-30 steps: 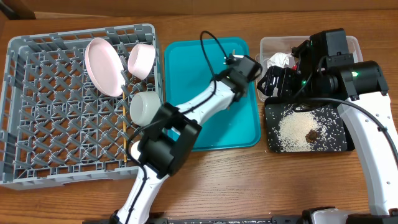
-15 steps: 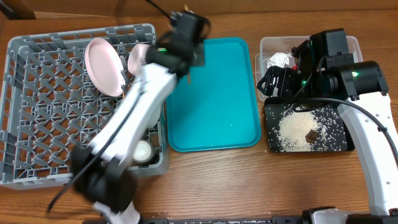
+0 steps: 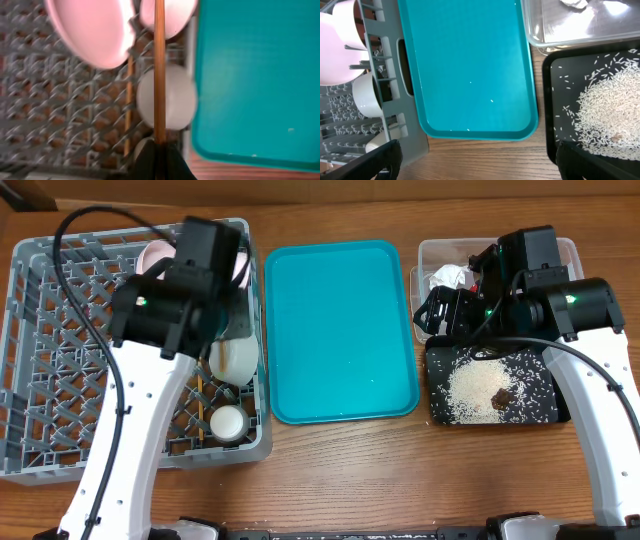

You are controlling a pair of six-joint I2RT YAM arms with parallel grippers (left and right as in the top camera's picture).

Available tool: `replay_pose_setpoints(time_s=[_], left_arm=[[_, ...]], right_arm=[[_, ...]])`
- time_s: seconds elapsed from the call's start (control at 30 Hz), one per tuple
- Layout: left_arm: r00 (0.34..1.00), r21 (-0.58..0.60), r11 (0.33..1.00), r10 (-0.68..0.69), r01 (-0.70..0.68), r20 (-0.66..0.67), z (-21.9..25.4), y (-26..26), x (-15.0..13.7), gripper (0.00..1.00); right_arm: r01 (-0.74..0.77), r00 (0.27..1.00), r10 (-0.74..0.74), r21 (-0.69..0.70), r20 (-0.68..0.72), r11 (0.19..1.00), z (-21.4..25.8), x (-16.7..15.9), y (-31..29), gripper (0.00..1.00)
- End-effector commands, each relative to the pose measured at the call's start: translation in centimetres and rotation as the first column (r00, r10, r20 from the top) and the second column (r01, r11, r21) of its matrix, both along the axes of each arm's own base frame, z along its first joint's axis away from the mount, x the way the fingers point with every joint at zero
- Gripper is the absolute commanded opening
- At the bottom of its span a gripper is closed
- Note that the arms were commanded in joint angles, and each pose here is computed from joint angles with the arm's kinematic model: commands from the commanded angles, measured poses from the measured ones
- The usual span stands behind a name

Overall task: Sort waste into correct bins and load items into the dishwasher
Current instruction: 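Carry the second chopstick into the rack beside the first, then open the left gripper and lift it out of the rack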

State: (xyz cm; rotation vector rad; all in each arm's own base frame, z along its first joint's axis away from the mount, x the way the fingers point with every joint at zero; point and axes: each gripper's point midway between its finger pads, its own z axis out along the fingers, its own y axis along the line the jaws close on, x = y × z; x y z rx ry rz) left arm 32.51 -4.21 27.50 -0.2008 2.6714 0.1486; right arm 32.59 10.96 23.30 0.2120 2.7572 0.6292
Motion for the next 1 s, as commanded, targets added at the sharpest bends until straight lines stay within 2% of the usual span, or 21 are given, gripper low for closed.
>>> replay_pose_setpoints(time_s=[0.0, 0.17, 0.43, 0.63, 0.97], left_arm=[[0.998, 0.108, 0.993, 0.058, -0.054, -0.035, -0.8, 3.0, -1.0, 0.04], [0.983, 0.147, 0.985, 0.114, -0.093, -0.145, -5.2, 4.9, -2.1, 0.04], [0.959, 0.162, 0.98, 0.156, -0.12, -0.236, -10.8, 6.7, -3.2, 0.04], [0.96, 0.181, 0.983, 0.068, -0.018, -0.273, -11.9, 6.8, -3.3, 0.04], [0.96, 0.185, 0.983, 0.067, -0.016, -0.273, -11.9, 6.9, -3.3, 0.04]], right_arm=[[-0.004, 1.0, 0.004, -0.003, 0.024, 1.0, 0.6, 0.2, -0.1, 1.0], [-0.004, 1.0, 0.004, -0.002, 0.025, 1.0, 0.6, 0.2, -0.1, 1.0], [-0.004, 1.0, 0.004, -0.003, 0.024, 1.0, 0.6, 0.2, -0.1, 1.0], [-0.004, 1.0, 0.004, -0.003, 0.024, 1.0, 0.6, 0.2, -0.1, 1.0], [-0.004, 1.0, 0.004, -0.003, 0.024, 1.0, 0.6, 0.2, -0.1, 1.0]])
